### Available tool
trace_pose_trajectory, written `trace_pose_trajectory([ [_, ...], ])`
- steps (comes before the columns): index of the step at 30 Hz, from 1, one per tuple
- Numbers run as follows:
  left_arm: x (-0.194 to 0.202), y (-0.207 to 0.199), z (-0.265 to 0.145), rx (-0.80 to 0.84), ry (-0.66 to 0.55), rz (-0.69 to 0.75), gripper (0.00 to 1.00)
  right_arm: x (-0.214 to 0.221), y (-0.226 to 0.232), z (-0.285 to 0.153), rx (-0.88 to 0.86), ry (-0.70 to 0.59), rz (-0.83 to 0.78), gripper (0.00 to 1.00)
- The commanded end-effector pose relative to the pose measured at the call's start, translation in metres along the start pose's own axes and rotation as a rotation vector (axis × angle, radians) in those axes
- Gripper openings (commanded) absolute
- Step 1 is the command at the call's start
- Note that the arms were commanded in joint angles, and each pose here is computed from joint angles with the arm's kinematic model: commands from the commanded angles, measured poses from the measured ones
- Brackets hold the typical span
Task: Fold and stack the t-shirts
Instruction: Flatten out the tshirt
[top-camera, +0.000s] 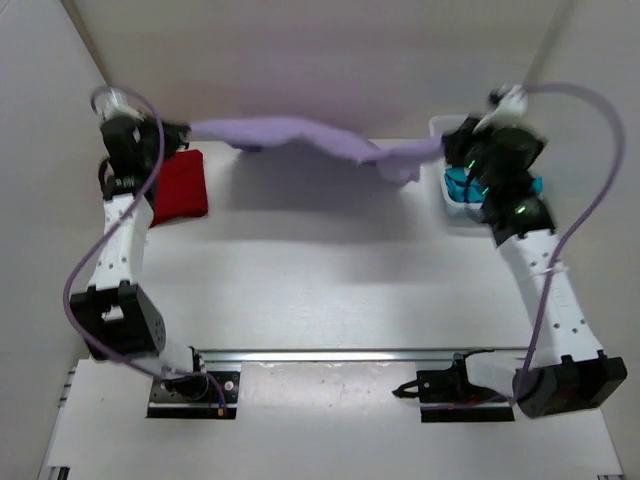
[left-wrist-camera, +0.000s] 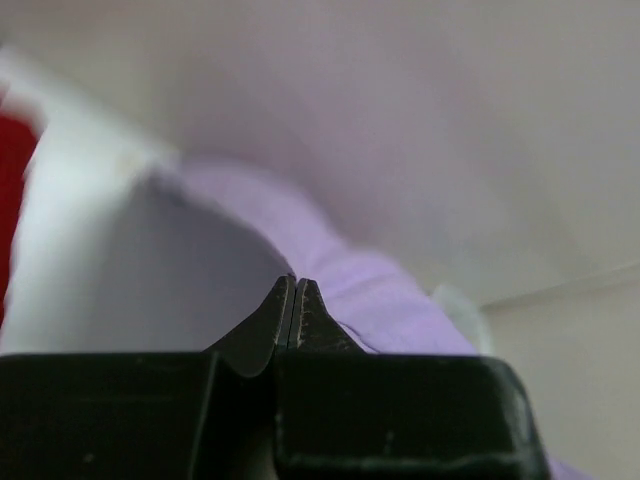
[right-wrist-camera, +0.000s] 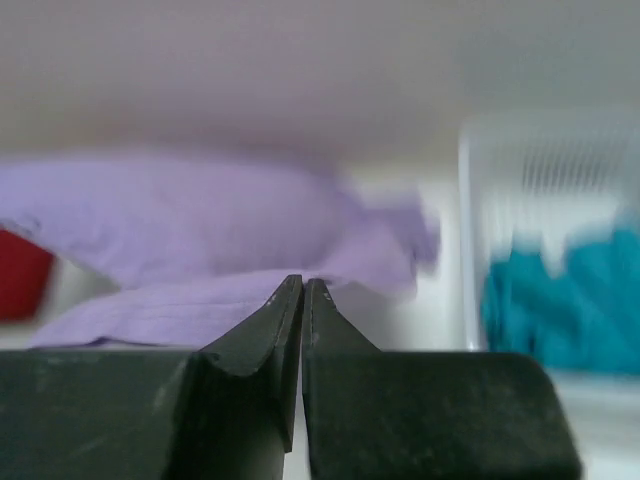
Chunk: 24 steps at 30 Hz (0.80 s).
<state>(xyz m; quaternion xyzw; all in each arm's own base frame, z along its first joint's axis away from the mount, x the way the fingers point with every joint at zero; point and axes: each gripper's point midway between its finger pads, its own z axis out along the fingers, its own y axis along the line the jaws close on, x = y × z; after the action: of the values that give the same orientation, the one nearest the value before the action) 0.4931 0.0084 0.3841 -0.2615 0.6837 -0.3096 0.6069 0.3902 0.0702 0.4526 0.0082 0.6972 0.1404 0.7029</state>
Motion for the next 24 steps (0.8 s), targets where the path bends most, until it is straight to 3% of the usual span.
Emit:
trace_pose_trajectory([
  [1, 0.026, 0.023, -0.047, -0.094, -0.041, 0.1, 0.0, 0.148, -0.028, -0.023, 0.133, 0.295, 0.002, 0.0],
  [2, 0.051, 0.051, -0.053, -0.168, -0.008, 0.112, 0.0, 0.157, -0.03, -0.038, 0.154, 0.301, 0.01, 0.0],
  [4, 0.08, 0.072, -0.078, -0.218, 0.026, 0.145, 0.0, 0.236, -0.037, -0.073, 0.174, 0.469, 0.04, 0.0],
  [7, 0.144, 0.134, -0.114, -0.35, 0.15, 0.158, 0.0, 0.292, -0.033, -0.123, 0.155, 0.594, 0.115, 0.0],
  [11, 0.198, 0.18, -0.15, -0.437, 0.301, 0.144, 0.0, 0.338, -0.021, -0.183, 0.148, 0.778, 0.264, 0.0],
  [13, 0.219, 0.201, -0.169, -0.469, 0.366, 0.12, 0.0, 0.334, -0.005, -0.197, 0.119, 0.774, 0.274, 0.0],
  [18, 0.223, 0.199, -0.179, -0.474, 0.399, 0.136, 0.0, 0.345, 0.01, -0.232, 0.143, 0.907, 0.267, 0.0],
  [24, 0.216, 0.19, -0.148, -0.421, 0.354, 0.035, 0.0, 0.329, -0.013, -0.188, 0.122, 0.806, 0.307, 0.0],
])
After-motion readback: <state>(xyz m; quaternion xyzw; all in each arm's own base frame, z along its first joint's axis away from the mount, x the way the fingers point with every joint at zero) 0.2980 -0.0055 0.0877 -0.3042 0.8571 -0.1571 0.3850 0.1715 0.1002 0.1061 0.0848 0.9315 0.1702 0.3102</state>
